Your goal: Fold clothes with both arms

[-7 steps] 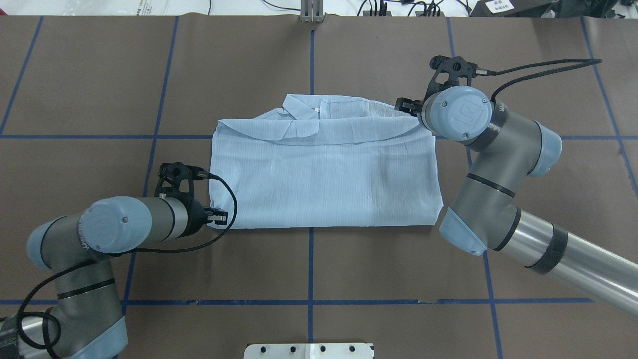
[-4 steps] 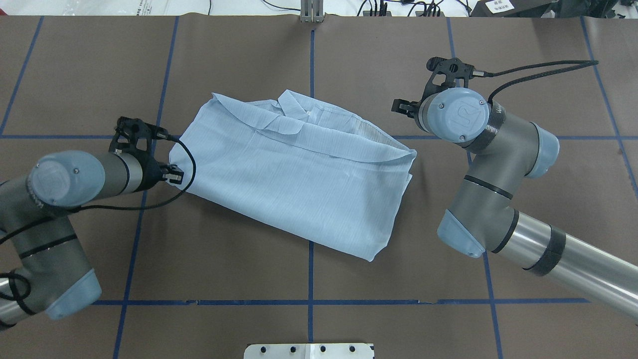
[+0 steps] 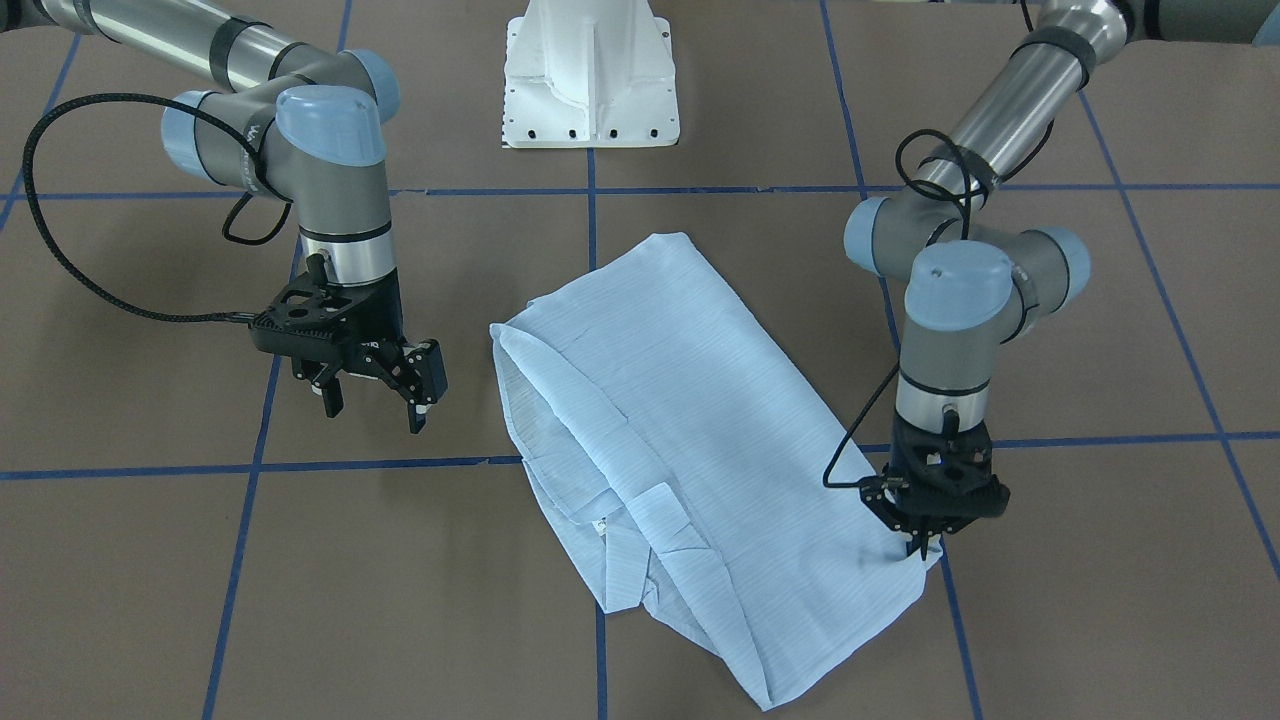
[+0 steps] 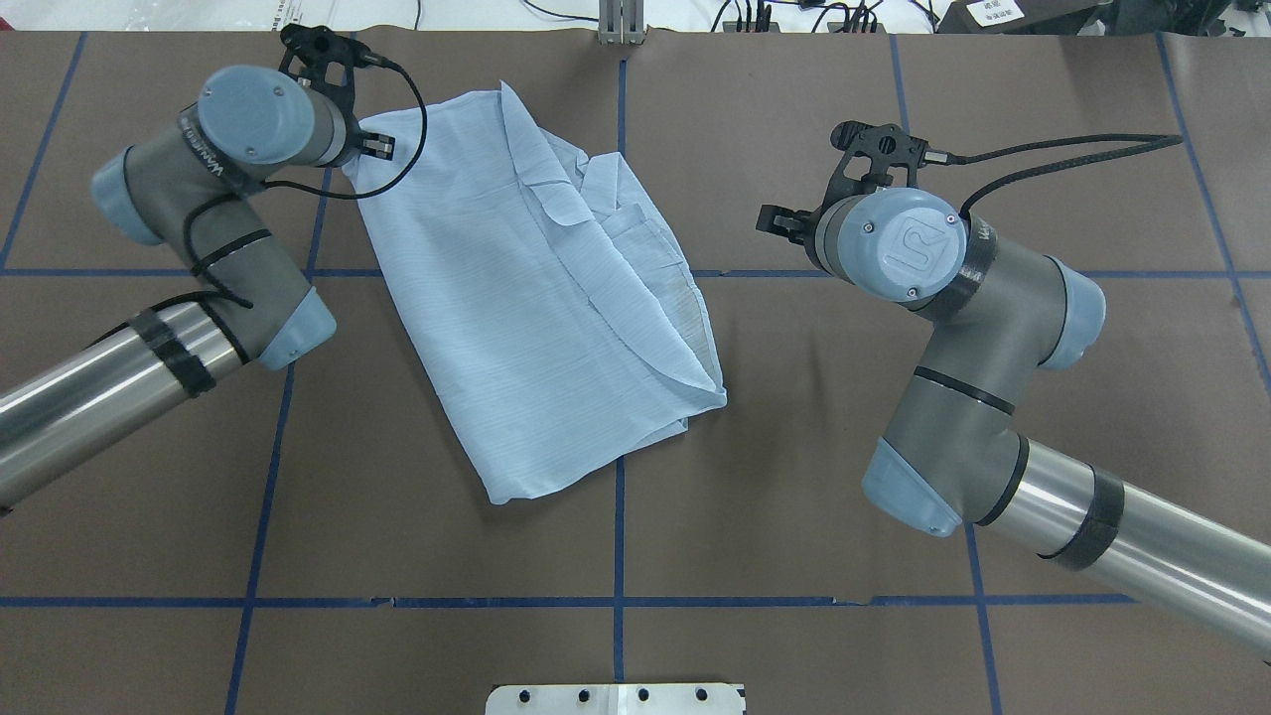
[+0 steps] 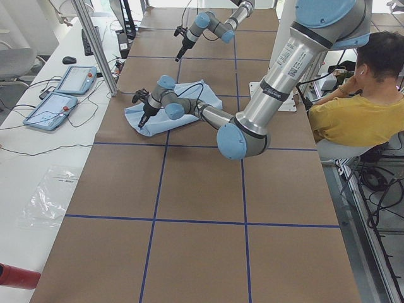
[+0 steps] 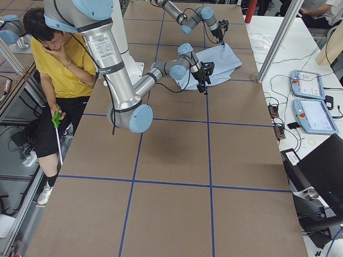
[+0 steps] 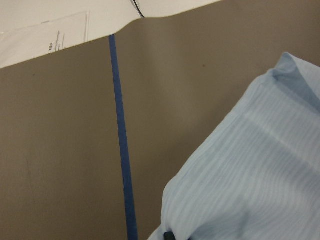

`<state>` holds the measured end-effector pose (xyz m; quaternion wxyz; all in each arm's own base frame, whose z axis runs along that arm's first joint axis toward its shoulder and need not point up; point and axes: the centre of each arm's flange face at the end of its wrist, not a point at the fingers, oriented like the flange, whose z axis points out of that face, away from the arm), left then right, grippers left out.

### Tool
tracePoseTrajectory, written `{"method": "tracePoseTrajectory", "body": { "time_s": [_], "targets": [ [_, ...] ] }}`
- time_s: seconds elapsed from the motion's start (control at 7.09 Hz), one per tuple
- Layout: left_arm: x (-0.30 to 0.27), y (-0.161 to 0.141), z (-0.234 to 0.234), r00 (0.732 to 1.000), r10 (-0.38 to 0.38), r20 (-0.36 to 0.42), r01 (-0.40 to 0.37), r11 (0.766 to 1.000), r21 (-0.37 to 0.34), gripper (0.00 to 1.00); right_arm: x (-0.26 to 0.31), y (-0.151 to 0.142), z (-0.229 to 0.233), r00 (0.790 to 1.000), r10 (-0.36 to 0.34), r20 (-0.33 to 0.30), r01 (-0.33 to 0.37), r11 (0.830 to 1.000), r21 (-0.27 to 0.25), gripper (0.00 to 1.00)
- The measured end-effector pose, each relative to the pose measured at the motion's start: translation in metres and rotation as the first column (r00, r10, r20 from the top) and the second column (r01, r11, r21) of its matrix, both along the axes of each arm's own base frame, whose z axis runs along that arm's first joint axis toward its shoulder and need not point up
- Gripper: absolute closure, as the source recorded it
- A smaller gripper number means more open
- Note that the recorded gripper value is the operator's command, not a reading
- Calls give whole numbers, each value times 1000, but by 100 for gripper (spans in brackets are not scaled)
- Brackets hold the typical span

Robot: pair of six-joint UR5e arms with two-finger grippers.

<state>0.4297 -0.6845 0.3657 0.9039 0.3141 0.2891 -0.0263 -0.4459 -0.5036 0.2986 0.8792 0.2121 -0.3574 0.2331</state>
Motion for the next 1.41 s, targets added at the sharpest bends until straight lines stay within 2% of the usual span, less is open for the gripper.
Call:
{"method": "tracePoseTrajectory", "body": {
  "time_s": [0.14, 0.28, 0.56, 0.7, 0.99, 1.13, 1.27, 1.41],
  "targets": [
    [24, -33, -19, 1000, -7, -26, 8, 999, 31, 100, -1, 3, -4, 1000, -4, 6, 4, 1000, 5, 0],
    [39, -52, -35, 999, -7, -49, 9, 999, 53, 1, -1, 6, -8, 1000, -7, 14, 7, 1000, 10, 0],
    [37, -63, -34, 999, 6, -44, -2, 997, 82, 0, -6, 9, -19, 999, -14, 29, 13, 1000, 19, 0],
    [28, -60, -26, 998, 34, -49, -29, 995, 100, 0, -13, 9, -31, 999, -9, 47, 9, 1000, 16, 0],
    [-13, -33, -2, 987, 127, -98, -114, 985, 128, 0, -49, 9, -63, 997, -5, 80, 6, 1000, -7, 0],
    [-27, -18, 10, 983, 150, -110, -135, 981, 137, 0, -78, 16, -83, 998, -26, 59, 26, 1000, 6, 0],
    [-36, -8, 16, 980, 159, -116, -142, 979, 144, 0, -105, 28, -100, 998, -63, 4, 63, 997, 49, 2],
    [-41, -1, 19, 979, 161, -122, -143, 978, 150, 0, -129, 44, -112, 987, -136, -90, 145, 984, 103, 5]
  ]
}}
